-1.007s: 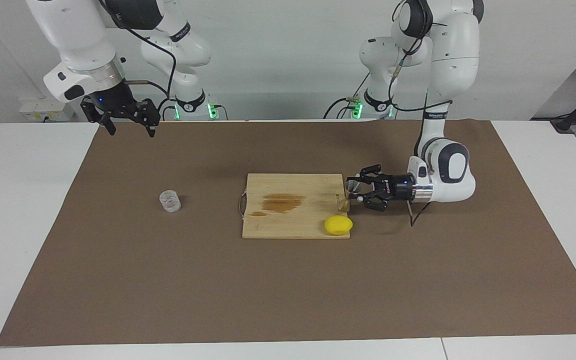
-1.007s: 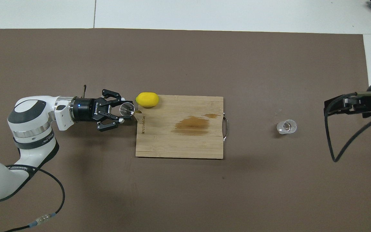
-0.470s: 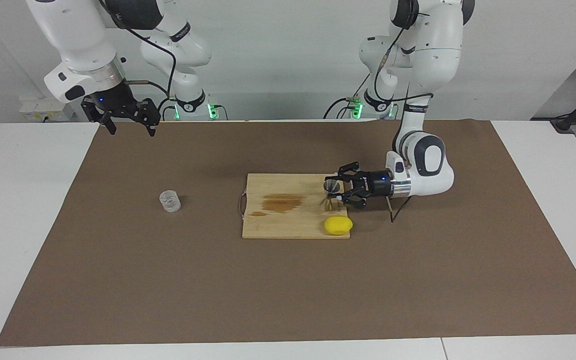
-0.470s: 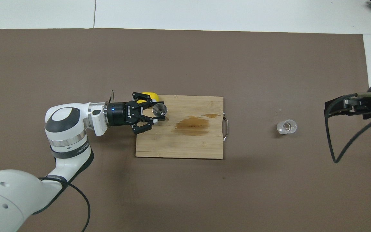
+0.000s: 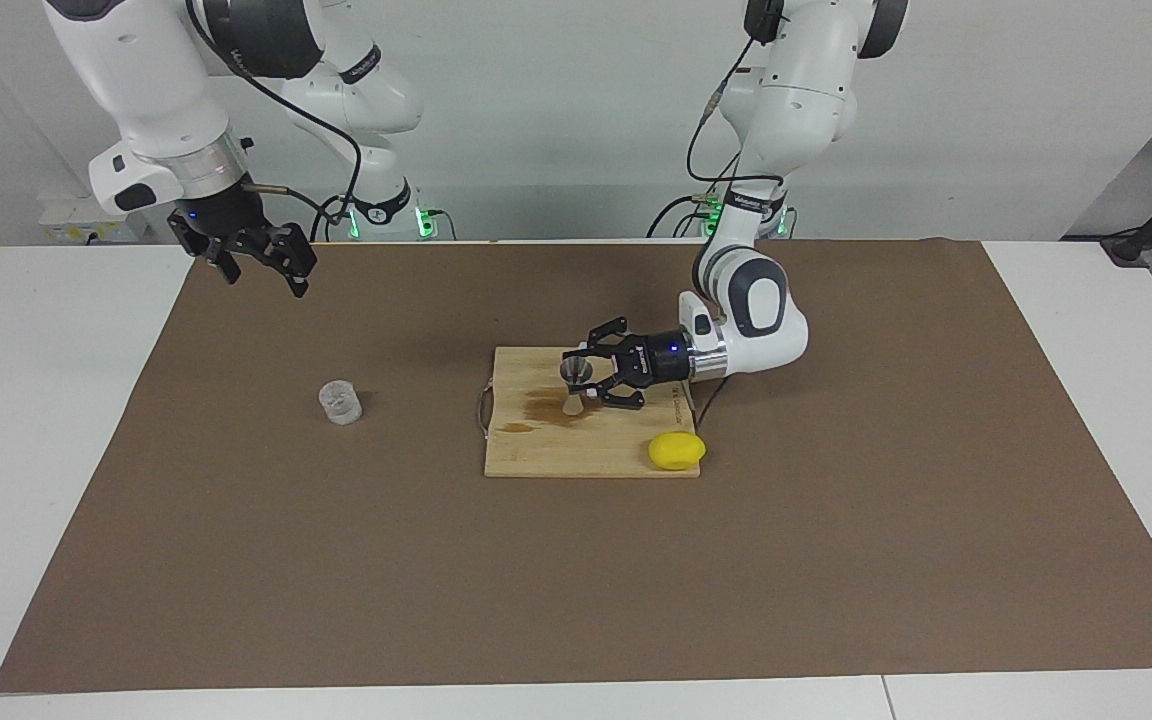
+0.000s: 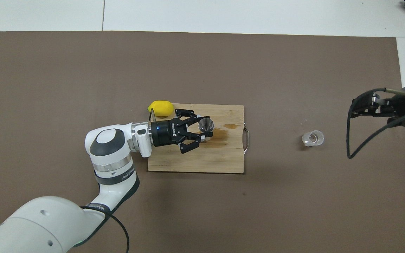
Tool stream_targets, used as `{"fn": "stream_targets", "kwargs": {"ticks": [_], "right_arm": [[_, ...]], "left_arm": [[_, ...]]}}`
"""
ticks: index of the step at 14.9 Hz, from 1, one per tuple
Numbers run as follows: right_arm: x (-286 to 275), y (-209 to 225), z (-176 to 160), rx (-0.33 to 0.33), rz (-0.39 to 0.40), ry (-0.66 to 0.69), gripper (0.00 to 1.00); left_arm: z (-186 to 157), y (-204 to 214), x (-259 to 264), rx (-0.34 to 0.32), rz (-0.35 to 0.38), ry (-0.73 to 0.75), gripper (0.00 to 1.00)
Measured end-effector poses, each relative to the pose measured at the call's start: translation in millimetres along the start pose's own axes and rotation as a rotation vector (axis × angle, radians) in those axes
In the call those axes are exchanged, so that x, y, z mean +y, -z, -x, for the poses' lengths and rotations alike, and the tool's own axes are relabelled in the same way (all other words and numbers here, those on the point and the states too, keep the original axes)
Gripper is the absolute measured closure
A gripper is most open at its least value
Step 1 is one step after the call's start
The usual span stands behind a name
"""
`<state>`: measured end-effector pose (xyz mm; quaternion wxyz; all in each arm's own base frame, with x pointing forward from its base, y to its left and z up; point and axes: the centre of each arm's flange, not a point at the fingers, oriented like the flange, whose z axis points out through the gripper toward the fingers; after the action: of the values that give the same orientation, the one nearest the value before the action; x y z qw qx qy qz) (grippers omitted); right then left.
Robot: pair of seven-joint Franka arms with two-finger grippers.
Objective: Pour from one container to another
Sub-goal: 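Lower the steel cup onto the board while the right gripper reaches the glass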
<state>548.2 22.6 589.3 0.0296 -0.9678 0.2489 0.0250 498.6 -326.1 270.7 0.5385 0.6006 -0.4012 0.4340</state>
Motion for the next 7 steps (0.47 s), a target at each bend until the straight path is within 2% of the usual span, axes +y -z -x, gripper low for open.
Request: {"fn": "stream_targets", "kwargs": {"ticks": [1, 3, 6, 7], "right_arm": [[0, -8, -1, -0.021, -0.031, -0.118, 0.01], [3, -26, -8, -0.052, -0.077, -0.301, 0.0], [11, -60, -18, -0.071, -0.103, -0.512, 0.0], [16, -73, -22, -0.096, -0.109, -0.571, 0.0]], "left_arm": [[3, -7, 5, -0.01, -0.005, 0.004, 0.5], [7, -16, 11, -0.024, -0.009, 0.007, 0.5], [8, -15, 10, -0.032, -0.022, -0.038, 0.5], [8, -14, 9, -0.036, -0.029, -0.062, 0.5]]}}
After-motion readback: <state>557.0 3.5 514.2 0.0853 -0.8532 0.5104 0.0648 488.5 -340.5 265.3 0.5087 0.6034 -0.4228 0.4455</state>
